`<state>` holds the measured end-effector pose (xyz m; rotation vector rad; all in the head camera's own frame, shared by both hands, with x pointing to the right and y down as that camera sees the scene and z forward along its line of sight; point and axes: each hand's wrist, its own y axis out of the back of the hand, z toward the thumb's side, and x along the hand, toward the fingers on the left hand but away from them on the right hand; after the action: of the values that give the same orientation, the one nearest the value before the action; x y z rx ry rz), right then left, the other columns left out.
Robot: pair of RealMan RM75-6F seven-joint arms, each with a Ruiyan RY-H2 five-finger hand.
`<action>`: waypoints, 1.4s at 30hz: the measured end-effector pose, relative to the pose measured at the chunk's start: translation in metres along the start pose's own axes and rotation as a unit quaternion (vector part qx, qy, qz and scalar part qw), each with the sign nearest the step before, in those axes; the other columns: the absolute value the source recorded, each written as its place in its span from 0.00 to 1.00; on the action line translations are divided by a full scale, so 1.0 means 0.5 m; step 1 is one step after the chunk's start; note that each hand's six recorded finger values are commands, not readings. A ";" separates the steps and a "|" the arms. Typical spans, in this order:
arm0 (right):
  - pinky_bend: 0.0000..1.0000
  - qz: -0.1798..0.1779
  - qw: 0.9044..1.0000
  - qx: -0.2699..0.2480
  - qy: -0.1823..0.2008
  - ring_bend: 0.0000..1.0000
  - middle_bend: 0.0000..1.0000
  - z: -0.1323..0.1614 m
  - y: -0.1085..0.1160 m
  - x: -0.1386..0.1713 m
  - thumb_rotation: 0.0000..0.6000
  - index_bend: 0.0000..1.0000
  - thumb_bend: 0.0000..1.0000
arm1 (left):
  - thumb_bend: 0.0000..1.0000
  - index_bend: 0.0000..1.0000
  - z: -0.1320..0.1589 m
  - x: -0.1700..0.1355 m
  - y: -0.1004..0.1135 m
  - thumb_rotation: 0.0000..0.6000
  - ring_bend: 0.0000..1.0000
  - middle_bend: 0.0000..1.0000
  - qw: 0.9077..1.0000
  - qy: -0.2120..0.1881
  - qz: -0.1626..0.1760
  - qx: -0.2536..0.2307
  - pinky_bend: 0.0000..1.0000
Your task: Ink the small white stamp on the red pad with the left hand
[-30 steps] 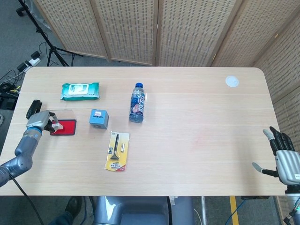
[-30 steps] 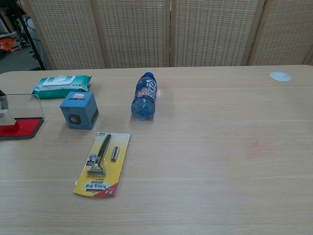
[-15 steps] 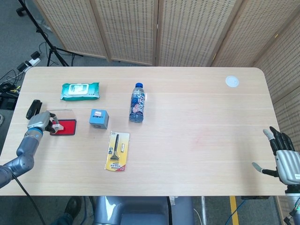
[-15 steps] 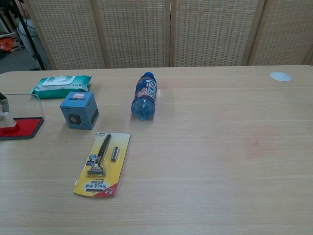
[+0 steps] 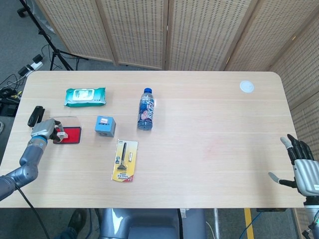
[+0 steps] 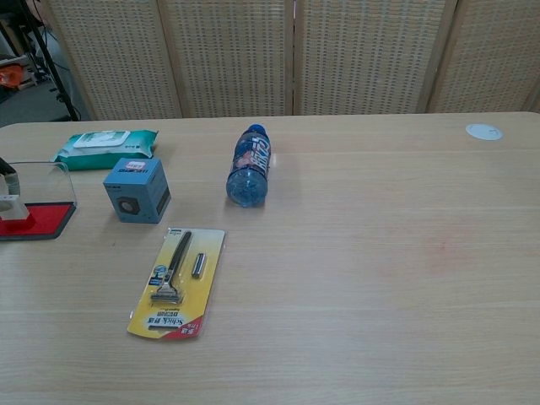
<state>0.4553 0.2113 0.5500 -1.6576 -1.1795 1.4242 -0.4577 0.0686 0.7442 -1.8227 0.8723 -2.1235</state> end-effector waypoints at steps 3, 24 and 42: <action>0.00 -0.001 1.000 -0.001 0.000 0.00 0.00 -0.001 0.001 0.000 1.00 0.00 0.00 | 0.43 0.62 0.000 -0.004 0.006 1.00 0.94 0.99 1.000 0.000 0.002 -0.002 0.93; 0.00 -0.004 1.000 -0.009 0.006 0.00 0.00 0.002 0.009 0.007 1.00 0.00 0.00 | 0.42 0.62 0.132 -0.163 0.044 1.00 0.94 0.99 0.990 -0.133 0.025 0.036 0.93; 0.00 -0.002 1.000 -0.018 0.002 0.00 0.00 -0.006 0.012 0.003 1.00 0.00 0.00 | 0.41 0.62 0.176 -0.123 -0.060 1.00 0.94 0.99 0.988 -0.130 0.030 0.077 0.93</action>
<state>0.4598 0.2106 0.5445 -1.6804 -1.2111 1.4042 -0.3542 0.0983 0.7152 -1.9106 0.6718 -1.8088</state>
